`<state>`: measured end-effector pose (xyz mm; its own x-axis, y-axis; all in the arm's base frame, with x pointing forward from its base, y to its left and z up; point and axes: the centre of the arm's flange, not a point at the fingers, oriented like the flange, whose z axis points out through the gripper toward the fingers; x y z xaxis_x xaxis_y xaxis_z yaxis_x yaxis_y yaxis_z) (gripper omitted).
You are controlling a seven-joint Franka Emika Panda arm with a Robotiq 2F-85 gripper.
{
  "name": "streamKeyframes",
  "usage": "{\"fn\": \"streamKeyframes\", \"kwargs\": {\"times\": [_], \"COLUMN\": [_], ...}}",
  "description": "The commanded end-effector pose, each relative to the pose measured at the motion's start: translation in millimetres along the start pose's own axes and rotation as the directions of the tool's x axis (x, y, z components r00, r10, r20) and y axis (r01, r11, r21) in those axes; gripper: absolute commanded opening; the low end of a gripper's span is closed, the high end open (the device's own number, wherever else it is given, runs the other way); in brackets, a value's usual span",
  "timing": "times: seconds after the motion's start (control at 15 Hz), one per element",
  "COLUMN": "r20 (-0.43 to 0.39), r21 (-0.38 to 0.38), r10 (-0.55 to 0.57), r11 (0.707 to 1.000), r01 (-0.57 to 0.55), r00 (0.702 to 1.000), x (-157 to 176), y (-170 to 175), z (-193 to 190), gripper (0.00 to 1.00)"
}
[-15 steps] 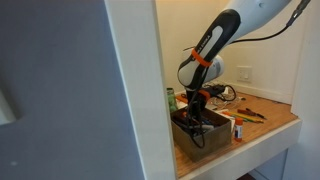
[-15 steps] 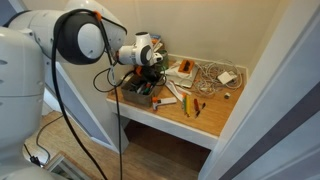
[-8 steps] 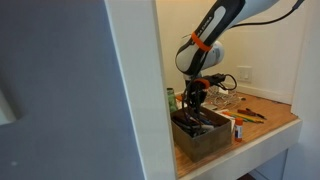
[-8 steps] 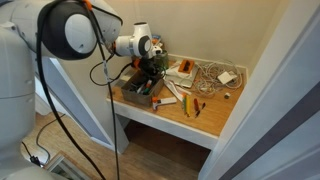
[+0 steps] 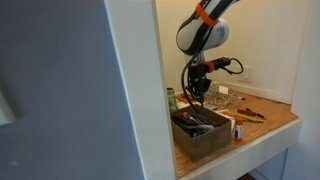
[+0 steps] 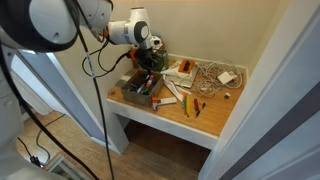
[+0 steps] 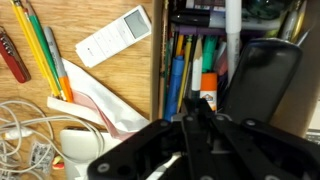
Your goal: Pick up the white pencil with an eraser from the cardboard box and put it on the shelf
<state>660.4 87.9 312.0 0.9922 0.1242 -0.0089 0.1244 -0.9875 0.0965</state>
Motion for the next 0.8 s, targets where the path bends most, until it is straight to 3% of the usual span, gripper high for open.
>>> {"fn": "streamKeyframes", "kwargs": {"times": [0.0,0.4,0.73], "r20": [-0.038,-0.079,-0.119], "r21": [-0.021,-0.117,-0.229], "r10": [0.038,0.101,0.200], "r11": [0.999,0.987,0.948], "r01": [-0.039,-0.110,-0.223], "r00": [0.999,0.992,0.973], "x": [-22.4,-41.7,-45.4], "y": [25.7,83.7,131.7], "z": [-14.4,-11.8,7.6], "gripper": [0.02,0.02,0.02]}}
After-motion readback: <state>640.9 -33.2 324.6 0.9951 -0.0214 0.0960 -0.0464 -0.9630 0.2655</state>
